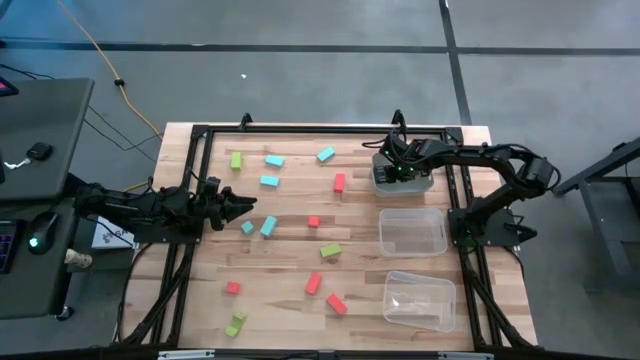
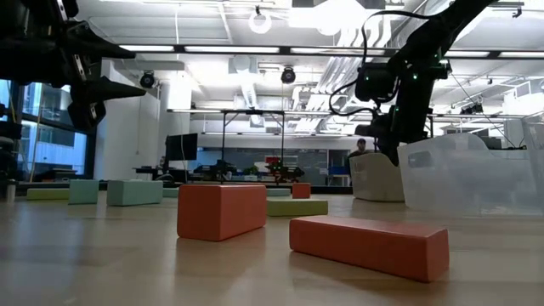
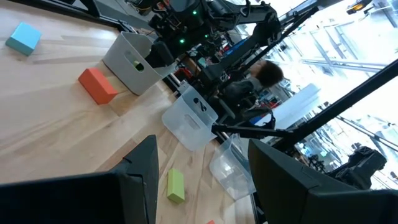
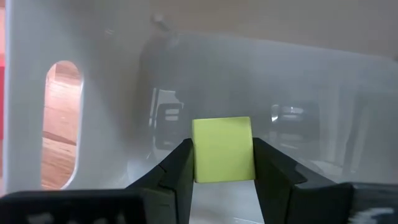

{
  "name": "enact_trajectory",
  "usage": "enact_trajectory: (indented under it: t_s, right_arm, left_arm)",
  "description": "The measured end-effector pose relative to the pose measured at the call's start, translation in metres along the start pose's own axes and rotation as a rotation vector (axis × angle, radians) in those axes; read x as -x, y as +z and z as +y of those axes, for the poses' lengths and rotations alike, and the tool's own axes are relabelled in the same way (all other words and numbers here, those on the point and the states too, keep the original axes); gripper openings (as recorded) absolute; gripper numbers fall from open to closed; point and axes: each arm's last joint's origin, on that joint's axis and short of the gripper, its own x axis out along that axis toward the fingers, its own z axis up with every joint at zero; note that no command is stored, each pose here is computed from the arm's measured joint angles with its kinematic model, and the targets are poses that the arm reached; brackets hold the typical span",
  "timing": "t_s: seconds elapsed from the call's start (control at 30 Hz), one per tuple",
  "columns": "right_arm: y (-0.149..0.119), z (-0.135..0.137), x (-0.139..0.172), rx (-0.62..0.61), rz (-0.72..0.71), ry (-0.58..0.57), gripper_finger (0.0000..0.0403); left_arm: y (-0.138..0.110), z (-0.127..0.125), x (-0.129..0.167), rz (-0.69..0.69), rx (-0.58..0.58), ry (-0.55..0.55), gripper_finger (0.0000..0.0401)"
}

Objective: Sort & place blocks by color
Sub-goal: Put the light green block into the gray bin, then put the light blue block into the top transparent bin

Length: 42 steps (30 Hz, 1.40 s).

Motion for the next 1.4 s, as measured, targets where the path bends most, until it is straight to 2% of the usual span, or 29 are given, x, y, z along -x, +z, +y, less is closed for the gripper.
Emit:
enact_trajectory:
  t_s: [0.6, 0.8, 1.1, 1.3, 1.4]
  right_arm:
    - [0.0, 0.0, 0.0, 0.002, 0.0, -0.001, 0.0172]
    - [-0.001, 0.0, 0.003, -0.019, 0.004, 0.016, 0.0183]
    - [-0.001, -0.002, 0.026, -0.054, -0.054, 0.08, 0.0184]
    - [-0.002, -0.005, 0.048, -0.079, -0.112, 0.145, 0.0184]
    - [-0.003, -0.007, 0.059, -0.097, -0.144, 0.183, 0.0184]
  left_arm:
    - [-0.001, -0.001, 0.0, 0.031, 0.0, -0.027, 0.0175]
    - [-0.001, 0.0, 0.0, 0.035, -0.002, -0.022, 0.0186]
    - [-0.001, 0.0, 0.0, 0.03, -0.017, -0.02, 0.0227]
    - [0.004, -0.006, 0.001, 0.002, 0.003, -0.041, 0.0224]
    - [0.014, -0.015, 0.003, -0.026, -0.029, -0.07, 0.0219]
